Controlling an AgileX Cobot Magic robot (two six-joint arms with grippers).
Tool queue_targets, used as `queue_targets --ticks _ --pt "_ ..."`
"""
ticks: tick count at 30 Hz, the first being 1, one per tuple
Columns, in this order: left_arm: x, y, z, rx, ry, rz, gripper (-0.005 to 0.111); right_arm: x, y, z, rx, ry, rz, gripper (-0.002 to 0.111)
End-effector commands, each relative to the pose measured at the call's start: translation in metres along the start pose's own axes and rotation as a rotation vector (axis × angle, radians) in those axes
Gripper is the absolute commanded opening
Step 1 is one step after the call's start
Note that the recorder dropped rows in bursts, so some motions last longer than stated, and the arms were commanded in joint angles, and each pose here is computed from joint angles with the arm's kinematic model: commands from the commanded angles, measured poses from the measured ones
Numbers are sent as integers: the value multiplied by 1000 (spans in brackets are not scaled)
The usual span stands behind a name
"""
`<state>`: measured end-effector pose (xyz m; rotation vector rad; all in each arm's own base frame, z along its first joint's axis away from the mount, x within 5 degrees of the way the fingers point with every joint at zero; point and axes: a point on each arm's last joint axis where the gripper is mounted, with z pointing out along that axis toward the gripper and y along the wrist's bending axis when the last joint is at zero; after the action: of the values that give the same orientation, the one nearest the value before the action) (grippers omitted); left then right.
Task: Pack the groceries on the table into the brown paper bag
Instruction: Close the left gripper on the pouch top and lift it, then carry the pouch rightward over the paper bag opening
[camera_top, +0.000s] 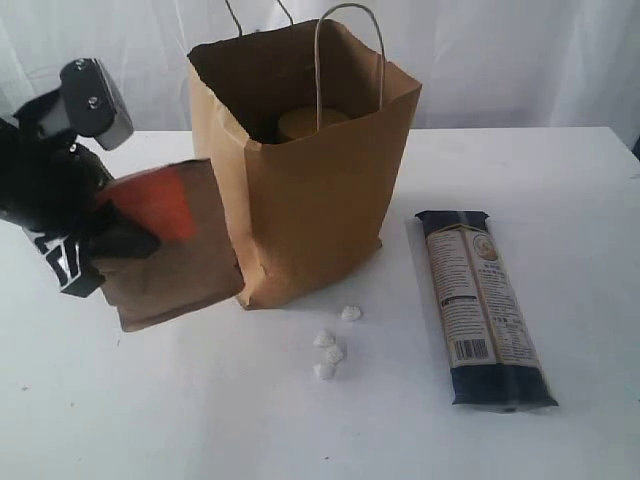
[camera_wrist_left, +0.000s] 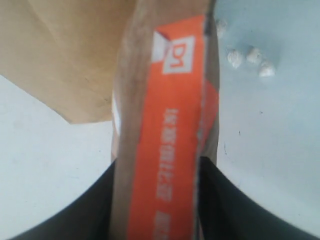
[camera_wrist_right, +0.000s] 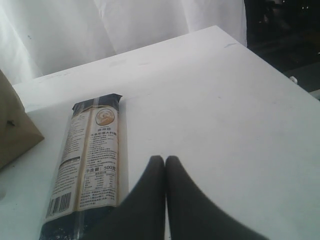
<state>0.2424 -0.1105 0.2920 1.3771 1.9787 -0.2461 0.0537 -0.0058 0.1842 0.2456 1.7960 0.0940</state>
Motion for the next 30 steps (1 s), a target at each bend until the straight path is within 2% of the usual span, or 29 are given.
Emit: queue_targets --ticks 1,5,9,15,18,19,20,22,24,26,30 --pt "-15 -9 -28 -31 -131 -40 0 0 0 0 -7 -12 -12 0" --pt "-27 -19 -55 -60 -254 -70 0 0 0 0 -7 -12 -12 0" --pt "-32 -30 -82 -101 -329 -44 0 0 0 0 -7 -12 -12 0" --pt "-39 -30 -113 -292 -452 -41 0 0 0 0 -7 -12 -12 0" --pt "-44 -22 -127 -412 -576 -140 0 0 0 0 -7 -12 -12 0" --pt "-46 -18 -131 -448 -628 -204 0 0 0 0 -7 -12 -12 0" --pt "-48 -14 -135 -464 -704 -318 0 0 0 0 -7 -12 -12 0" --pt "-52 -4 -140 -450 -844 -583 0 0 0 0 -7 -12 -12 0" --pt "-57 2 -142 -398 -917 -721 0 0 0 0 -7 -12 -12 0" --pt "-64 6 -140 -351 -934 -746 0 0 0 0 -7 -12 -12 0" --pt "-86 3 -134 -154 -937 -633 0 0 0 0 -7 -12 -12 0"
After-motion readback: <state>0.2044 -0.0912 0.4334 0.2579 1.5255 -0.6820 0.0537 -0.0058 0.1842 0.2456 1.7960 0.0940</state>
